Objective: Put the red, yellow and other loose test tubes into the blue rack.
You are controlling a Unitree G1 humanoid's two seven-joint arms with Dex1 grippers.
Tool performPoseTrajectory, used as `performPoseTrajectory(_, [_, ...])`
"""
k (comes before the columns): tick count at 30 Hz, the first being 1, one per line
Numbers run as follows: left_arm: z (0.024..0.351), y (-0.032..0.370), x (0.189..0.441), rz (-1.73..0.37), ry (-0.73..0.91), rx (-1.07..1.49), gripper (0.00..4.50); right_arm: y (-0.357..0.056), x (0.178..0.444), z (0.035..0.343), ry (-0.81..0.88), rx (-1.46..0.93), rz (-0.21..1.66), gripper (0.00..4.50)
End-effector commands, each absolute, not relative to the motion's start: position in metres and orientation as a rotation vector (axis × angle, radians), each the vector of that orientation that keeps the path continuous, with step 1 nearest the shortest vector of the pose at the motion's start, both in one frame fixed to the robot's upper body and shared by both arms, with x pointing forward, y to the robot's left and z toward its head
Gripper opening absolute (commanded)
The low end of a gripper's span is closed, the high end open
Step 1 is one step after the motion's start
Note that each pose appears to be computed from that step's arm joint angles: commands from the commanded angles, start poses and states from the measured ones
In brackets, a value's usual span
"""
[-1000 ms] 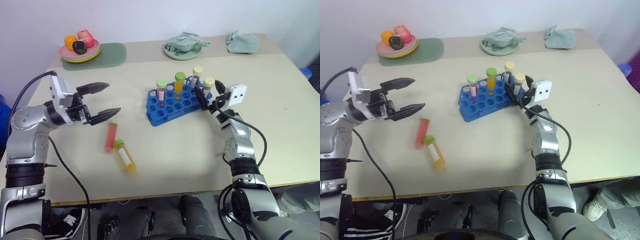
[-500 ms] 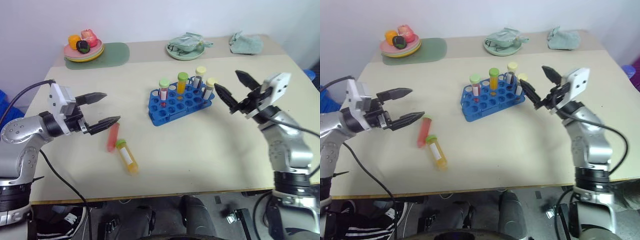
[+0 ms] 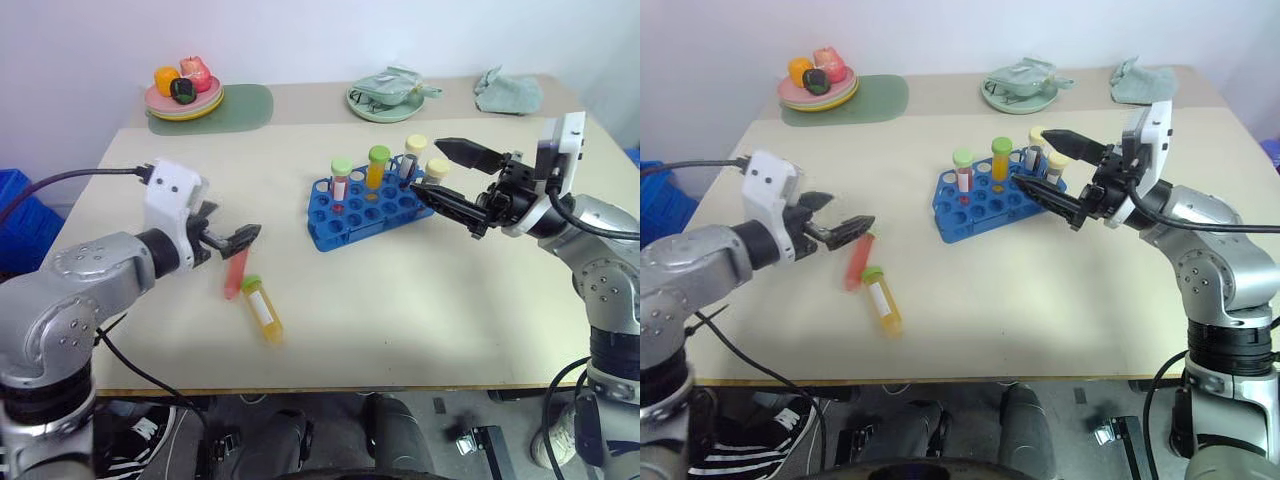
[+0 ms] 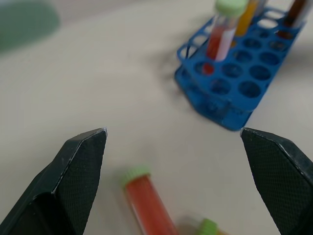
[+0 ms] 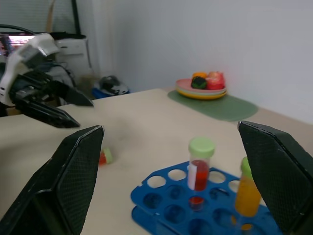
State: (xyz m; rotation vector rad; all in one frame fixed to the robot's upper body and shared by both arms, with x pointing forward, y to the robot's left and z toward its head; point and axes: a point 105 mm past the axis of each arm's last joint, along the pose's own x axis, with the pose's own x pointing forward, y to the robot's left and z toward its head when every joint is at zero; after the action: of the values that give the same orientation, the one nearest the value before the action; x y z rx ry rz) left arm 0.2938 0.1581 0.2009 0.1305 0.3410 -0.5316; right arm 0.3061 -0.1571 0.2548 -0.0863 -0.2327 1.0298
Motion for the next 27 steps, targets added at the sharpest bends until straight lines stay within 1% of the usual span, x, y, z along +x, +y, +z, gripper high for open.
performPoseTrajectory(1, [0.201,0.168,0.297,-0.507,0.436,0.045,4.5,-0.152,0.305,0.267,-0.289,-0.106,1.058,4.48])
performPoseTrajectory(4, [0.197,0.168,0.302,-0.494,0.489,-0.018,4.5,-0.151,0.307,0.266,-0.285,-0.106,1.068,4.48])
performPoseTrajectory(6, [0.192,0.169,0.3,-0.483,0.545,-0.037,4.5,-0.153,0.307,0.263,-0.276,-0.11,1.071,4.48])
performPoseTrajectory(8, [0.193,0.162,0.287,-0.497,0.597,-0.065,4.5,-0.154,0.308,0.262,-0.27,-0.111,1.072,4.48])
performPoseTrajectory(10, [0.188,0.159,0.28,-0.472,0.65,-0.125,4.5,-0.155,0.308,0.26,-0.264,-0.114,1.073,4.48])
performPoseTrajectory(15, [0.18,0.161,0.278,-0.397,0.634,-0.171,4.5,-0.154,0.307,0.257,-0.257,-0.109,1.08,4.48])
performPoseTrajectory(17, [0.175,0.163,0.274,-0.4,0.649,-0.167,4.5,-0.153,0.307,0.256,-0.255,-0.111,1.086,4.48])
performPoseTrajectory(19, [0.163,0.162,0.269,-0.36,0.665,-0.208,4.5,-0.151,0.306,0.257,-0.258,-0.107,1.095,4.48])
performPoseTrajectory(22, [0.148,0.155,0.264,-0.289,0.669,-0.314,4.5,-0.148,0.306,0.259,-0.261,-0.102,1.103,4.48])
performPoseTrajectory(27, [0.146,0.136,0.258,-0.239,0.652,-0.404,4.5,-0.148,0.307,0.257,-0.253,-0.105,1.107,4.48])
